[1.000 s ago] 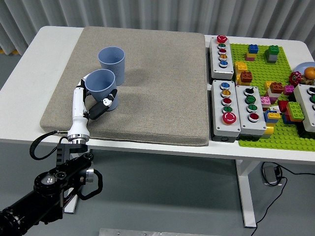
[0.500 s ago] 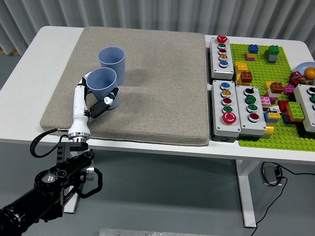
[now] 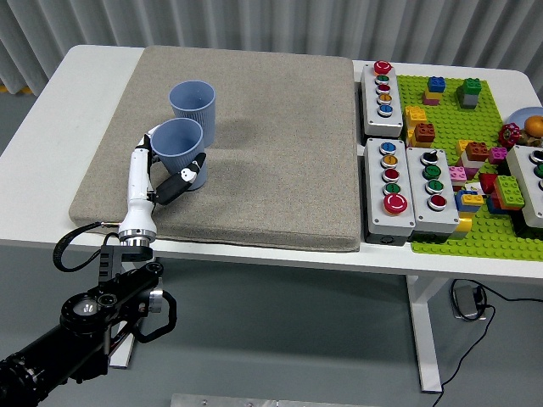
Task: Pick cup pour cup place
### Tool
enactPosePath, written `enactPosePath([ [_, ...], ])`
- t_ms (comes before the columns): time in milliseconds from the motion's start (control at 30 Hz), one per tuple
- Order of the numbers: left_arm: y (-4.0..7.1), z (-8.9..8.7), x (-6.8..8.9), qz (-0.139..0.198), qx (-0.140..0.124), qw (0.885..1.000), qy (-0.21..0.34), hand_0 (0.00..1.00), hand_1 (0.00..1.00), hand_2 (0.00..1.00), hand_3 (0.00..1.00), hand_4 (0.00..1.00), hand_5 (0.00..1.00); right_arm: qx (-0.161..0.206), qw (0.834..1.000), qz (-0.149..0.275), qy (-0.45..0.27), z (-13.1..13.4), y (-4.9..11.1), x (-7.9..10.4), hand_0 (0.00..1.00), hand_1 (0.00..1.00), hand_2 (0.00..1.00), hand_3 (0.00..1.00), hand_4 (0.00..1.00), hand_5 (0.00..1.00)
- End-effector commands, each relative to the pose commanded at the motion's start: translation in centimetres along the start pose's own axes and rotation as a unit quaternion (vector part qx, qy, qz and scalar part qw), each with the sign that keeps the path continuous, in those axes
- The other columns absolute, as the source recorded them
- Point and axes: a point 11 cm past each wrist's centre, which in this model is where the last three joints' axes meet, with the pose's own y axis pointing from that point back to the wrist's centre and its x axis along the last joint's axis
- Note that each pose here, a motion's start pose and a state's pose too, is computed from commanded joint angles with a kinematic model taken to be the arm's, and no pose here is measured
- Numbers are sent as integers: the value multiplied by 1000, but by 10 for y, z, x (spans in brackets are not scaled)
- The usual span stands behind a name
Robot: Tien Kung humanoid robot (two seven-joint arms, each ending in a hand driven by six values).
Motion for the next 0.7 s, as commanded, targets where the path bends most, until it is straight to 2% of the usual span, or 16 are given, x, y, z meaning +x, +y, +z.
enactPosePath([
  [500,3,-4,0,-6,2,1000,-11,554,592,671,596,768,287,-1,1000,-1,0,1,0,-1,690,654,584,577,2,165],
  [533,3,-4,0,-6,1,1000,-11,560,596,674,634,779,306,-1,1000,-1,0,1,0,-1,691,654,584,577,2,165],
  [700,1,-1,1,-9,-11,1000,-22,560,596,674,634,779,306,-1,1000,-1,0,0,0,0,691,654,584,577,2,165],
])
